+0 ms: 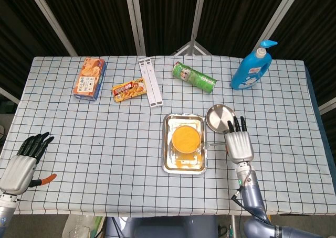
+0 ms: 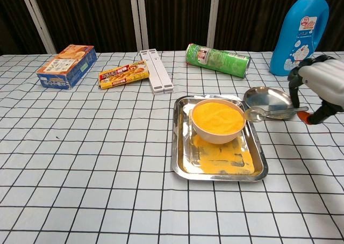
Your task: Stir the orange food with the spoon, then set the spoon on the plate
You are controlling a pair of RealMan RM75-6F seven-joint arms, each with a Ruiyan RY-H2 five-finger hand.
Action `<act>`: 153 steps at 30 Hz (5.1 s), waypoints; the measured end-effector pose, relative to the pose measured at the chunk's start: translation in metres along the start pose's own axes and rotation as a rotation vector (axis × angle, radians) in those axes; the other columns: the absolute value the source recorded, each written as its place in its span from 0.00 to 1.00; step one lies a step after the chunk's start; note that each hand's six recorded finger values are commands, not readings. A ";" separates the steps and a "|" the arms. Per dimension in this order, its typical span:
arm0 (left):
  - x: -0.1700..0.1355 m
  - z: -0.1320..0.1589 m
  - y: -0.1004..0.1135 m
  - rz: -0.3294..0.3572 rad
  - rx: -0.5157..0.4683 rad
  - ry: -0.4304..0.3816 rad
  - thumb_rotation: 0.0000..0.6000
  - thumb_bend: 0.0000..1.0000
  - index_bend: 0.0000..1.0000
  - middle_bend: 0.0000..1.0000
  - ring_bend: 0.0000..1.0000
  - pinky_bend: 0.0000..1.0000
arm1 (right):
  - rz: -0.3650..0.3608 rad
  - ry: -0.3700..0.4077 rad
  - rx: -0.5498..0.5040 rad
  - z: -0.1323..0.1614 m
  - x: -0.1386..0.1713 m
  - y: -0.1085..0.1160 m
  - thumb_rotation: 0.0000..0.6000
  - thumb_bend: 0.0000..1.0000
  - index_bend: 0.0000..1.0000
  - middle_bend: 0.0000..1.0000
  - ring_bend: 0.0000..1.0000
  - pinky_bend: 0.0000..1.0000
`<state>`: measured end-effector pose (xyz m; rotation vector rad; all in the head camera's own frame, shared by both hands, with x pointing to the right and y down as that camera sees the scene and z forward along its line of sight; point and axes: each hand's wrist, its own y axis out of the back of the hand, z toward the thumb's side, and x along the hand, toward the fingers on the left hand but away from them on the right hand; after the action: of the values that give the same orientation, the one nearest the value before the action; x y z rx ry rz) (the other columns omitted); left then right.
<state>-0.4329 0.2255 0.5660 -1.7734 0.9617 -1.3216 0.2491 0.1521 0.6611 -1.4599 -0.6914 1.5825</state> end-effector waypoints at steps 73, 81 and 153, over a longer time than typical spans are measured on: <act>0.004 0.003 -0.003 -0.020 -0.012 -0.010 1.00 0.00 0.00 0.00 0.00 0.00 | 0.090 0.032 0.006 0.035 0.010 -0.005 1.00 0.45 0.27 0.17 0.05 0.00; 0.003 0.003 -0.002 -0.020 -0.013 -0.011 1.00 0.00 0.00 0.00 0.00 0.00 | 0.101 0.040 0.015 0.037 0.014 -0.007 1.00 0.45 0.31 0.17 0.05 0.00; 0.007 0.001 -0.006 -0.065 -0.046 -0.001 1.00 0.00 0.00 0.00 0.00 0.00 | 0.049 0.077 -0.029 0.064 -0.022 -0.005 1.00 0.48 0.46 0.40 0.24 0.00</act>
<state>-0.4295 0.2226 0.5743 -1.8538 0.9478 -1.3480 0.1868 0.1448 0.6876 -1.5614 -0.6407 1.5509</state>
